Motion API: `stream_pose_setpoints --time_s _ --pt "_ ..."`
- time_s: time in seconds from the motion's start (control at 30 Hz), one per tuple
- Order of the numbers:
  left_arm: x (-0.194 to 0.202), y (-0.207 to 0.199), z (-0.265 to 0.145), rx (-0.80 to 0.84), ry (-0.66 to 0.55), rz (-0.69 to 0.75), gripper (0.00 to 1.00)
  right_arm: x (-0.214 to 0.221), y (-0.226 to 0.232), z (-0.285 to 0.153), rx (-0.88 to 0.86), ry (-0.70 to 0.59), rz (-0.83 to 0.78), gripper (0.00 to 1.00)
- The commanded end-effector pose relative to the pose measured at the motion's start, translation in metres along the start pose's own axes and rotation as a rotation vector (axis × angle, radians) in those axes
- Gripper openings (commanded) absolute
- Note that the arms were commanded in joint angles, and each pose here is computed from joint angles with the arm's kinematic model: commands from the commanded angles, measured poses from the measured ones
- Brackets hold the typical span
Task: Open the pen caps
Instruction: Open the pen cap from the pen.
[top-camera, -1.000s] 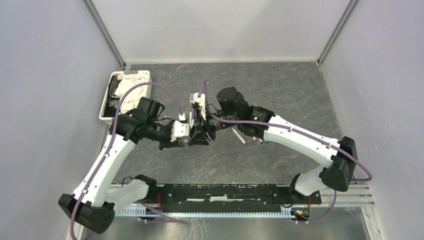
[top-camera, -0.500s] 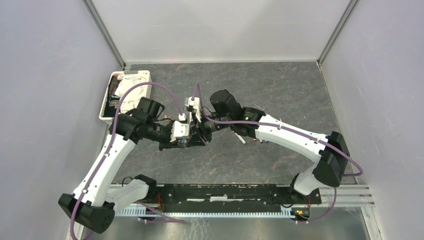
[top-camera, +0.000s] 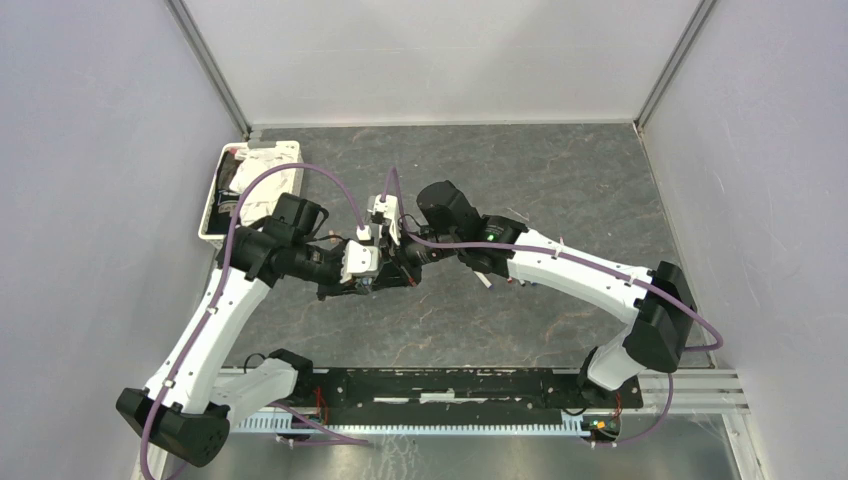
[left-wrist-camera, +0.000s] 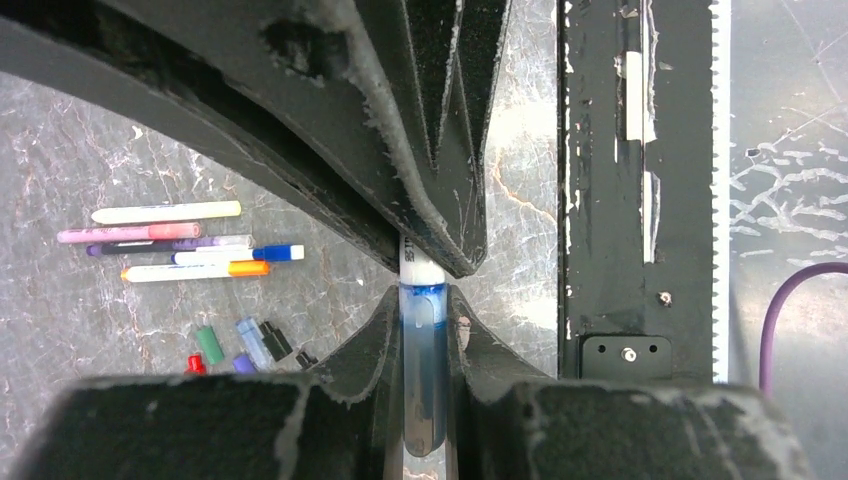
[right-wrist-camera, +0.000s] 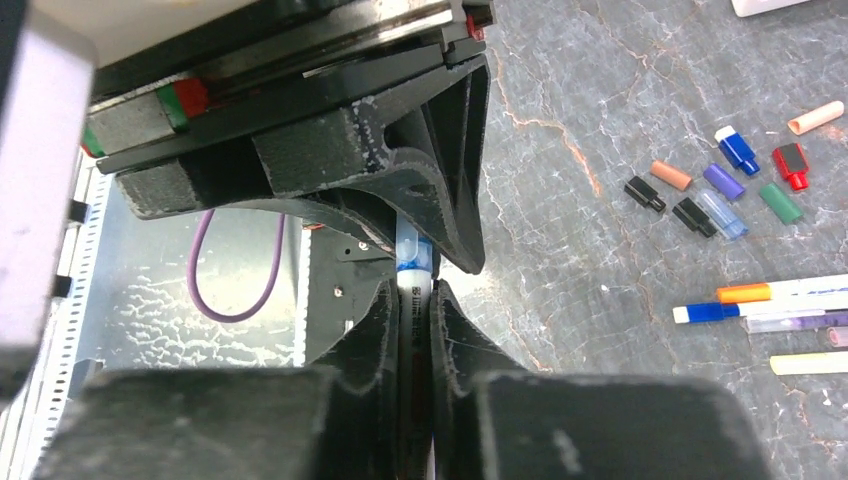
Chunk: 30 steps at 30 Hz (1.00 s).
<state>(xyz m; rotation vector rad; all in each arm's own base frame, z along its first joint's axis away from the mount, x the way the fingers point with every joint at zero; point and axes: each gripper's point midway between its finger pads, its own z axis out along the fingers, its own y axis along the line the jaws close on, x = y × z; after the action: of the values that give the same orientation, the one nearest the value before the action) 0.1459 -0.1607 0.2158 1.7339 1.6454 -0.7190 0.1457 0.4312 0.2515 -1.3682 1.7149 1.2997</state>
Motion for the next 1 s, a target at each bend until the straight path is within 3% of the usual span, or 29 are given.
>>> stream_pose_setpoints --time_s 0.0,0.37,0.63,0.97 --pt "-0.016 0.002 -0.006 -0.011 -0.046 0.058 0.02 -0.012 0.0 0.001 0.011 -0.039 -0.051 0.02" --pt "-0.014 0.006 -0.006 -0.044 -0.043 0.069 0.02 0.001 -0.011 -0.014 0.11 -0.049 -0.079 0.0" --pt "-0.022 0.006 -0.007 -0.046 -0.077 0.069 0.02 -0.015 -0.003 -0.017 0.086 -0.117 -0.085 0.0" --pt "-0.014 0.012 -0.005 -0.053 -0.037 0.081 0.02 -0.011 -0.003 -0.023 0.103 -0.1 -0.1 0.0"
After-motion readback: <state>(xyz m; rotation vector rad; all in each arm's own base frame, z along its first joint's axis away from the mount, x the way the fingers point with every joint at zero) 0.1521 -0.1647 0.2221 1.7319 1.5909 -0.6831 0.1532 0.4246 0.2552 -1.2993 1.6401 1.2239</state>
